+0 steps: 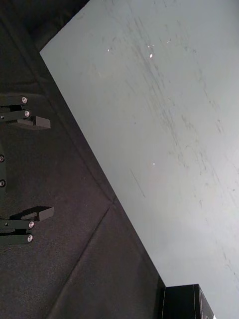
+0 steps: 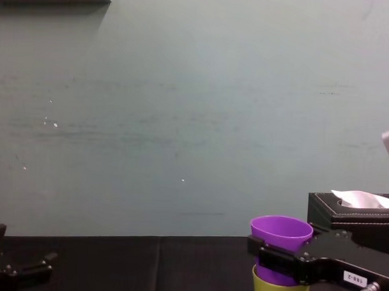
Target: Stack the three plastic cups sequentially using one hand.
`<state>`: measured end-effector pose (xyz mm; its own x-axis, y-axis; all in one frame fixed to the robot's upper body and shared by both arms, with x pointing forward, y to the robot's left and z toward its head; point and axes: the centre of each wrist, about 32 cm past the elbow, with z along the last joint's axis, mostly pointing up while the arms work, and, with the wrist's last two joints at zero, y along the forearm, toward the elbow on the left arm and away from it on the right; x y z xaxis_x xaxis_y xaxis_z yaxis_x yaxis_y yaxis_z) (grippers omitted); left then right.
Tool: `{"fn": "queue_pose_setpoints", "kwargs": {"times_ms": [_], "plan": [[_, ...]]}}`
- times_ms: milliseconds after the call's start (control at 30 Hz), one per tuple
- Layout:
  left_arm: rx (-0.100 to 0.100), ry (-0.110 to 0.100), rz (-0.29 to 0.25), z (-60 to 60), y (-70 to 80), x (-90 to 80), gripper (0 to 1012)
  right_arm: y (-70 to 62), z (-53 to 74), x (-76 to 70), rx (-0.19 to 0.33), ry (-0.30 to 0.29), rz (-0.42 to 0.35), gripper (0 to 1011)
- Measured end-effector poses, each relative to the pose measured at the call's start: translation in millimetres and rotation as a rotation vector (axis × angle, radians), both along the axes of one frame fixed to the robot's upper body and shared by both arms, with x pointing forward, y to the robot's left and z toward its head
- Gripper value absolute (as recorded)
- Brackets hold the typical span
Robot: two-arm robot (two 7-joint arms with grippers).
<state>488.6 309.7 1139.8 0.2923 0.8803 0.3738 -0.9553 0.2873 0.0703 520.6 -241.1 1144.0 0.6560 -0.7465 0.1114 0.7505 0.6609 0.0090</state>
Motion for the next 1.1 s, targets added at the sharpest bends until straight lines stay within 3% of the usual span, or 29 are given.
{"fn": "queue_pose_setpoints", "kwargs": {"times_ms": [1100], "plan": [[0.0,0.0,0.0,0.0,0.0,0.0,1011,3.5,-8.6,-1.9,-0.014,0.017,-0.022,744]]}}
